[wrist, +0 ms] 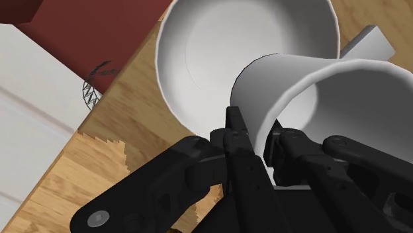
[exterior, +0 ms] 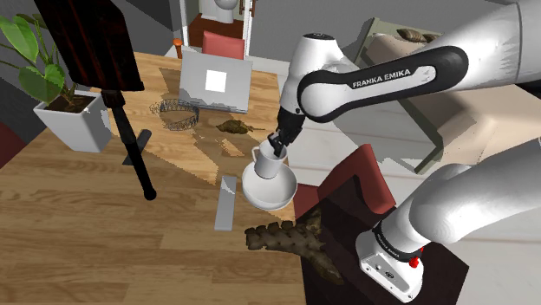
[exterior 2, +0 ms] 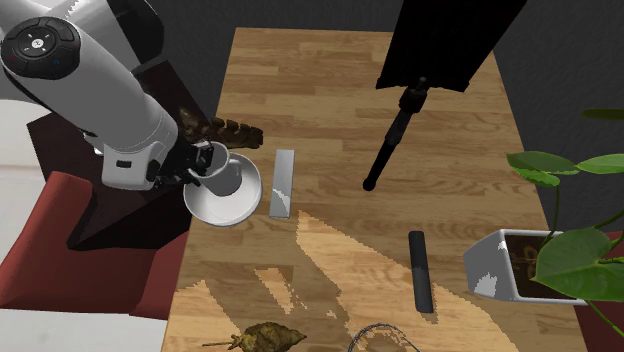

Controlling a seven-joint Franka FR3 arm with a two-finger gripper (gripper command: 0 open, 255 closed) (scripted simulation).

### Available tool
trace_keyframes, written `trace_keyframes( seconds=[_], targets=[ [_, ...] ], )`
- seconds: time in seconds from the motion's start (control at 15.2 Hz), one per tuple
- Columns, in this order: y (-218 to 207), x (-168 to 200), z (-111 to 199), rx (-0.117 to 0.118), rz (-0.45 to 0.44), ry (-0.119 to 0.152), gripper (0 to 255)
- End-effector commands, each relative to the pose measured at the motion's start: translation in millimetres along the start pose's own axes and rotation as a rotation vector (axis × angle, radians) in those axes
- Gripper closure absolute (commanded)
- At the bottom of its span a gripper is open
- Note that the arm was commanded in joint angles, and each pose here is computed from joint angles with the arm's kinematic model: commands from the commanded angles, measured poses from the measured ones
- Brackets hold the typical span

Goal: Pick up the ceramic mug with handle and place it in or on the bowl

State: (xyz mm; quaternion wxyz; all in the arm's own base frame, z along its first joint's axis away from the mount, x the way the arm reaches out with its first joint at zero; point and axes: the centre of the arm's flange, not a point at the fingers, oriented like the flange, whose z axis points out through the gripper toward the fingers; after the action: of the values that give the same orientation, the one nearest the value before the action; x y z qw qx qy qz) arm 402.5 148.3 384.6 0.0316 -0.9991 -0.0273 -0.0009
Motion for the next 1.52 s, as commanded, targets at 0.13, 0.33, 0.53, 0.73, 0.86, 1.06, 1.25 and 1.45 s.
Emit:
trace_keyframes(
  seconds=[0.13,0.33,0.53,0.73,0.86,1.06,1.25,1.45],
  targets=[
    [2,-1,20,0.0,0.0,0.001,255],
    [3,-1,36,0.0,0.0,0.001,255],
    [4,-1,44,0.0,0.0,0.001,255],
    [4,-1,44,0.0,0.0,0.001,255],
    [4,-1,44,0.0,0.0,0.001,255],
    [4,-1,44,0.0,0.0,0.001,0],
    [4,-1,44,0.0,0.0,0.001,0],
    [4,-1,18,0.0,0.0,0.001,0]
  ],
)
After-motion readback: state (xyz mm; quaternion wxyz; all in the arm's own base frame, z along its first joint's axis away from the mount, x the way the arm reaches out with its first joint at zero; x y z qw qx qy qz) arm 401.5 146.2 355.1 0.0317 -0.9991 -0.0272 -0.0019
